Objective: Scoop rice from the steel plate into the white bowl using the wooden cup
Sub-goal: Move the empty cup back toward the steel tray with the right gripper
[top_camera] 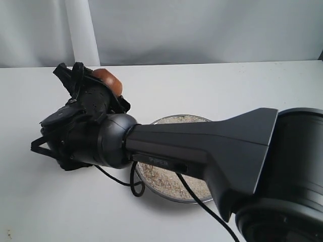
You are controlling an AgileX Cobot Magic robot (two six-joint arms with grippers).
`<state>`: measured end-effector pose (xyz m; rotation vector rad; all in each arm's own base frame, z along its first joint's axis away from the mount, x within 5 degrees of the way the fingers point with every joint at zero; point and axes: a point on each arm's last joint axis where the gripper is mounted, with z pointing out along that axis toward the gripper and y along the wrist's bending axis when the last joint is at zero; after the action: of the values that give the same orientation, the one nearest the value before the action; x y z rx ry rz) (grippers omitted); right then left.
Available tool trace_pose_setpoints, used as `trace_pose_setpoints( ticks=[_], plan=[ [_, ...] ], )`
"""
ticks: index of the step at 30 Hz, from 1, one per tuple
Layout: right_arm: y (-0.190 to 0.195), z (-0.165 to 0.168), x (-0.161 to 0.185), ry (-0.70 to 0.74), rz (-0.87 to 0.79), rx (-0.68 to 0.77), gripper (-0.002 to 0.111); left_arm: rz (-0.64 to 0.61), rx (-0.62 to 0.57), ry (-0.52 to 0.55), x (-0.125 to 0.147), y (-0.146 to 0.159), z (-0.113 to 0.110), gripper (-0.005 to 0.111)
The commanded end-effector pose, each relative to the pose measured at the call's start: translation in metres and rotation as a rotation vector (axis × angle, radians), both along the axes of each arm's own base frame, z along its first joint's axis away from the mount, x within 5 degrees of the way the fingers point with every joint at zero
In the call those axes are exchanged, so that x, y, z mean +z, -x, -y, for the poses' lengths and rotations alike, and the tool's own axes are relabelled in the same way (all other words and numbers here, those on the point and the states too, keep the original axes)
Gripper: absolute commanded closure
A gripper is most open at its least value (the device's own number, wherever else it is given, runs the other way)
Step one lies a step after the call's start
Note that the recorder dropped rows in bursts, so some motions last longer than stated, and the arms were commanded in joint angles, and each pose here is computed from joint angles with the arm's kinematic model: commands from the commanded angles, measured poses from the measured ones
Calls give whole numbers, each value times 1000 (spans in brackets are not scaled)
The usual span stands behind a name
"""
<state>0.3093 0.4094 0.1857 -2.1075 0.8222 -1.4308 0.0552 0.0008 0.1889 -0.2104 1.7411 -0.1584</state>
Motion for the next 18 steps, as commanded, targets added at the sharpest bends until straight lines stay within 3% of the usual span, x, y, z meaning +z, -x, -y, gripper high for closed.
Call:
trace_pose_setpoints(
  ticks=[1, 5, 11, 14, 18],
  plan=[
    [1, 0, 9, -25, 21, -16, 108, 2, -6, 7, 0, 0, 0, 107],
    [4, 7, 15, -182, -62, -126, 108, 2, -6, 7, 0, 0, 0, 107],
    [9, 43, 100, -717, -409, -262, 108, 2, -6, 7, 0, 0, 0, 107],
    [10, 65, 127, -790, -447, -331, 108, 2, -6, 7, 0, 0, 0, 107],
    [14, 83, 129, -704, -490, -443, 108, 2, -6, 7, 0, 0, 0, 107]
  ],
)
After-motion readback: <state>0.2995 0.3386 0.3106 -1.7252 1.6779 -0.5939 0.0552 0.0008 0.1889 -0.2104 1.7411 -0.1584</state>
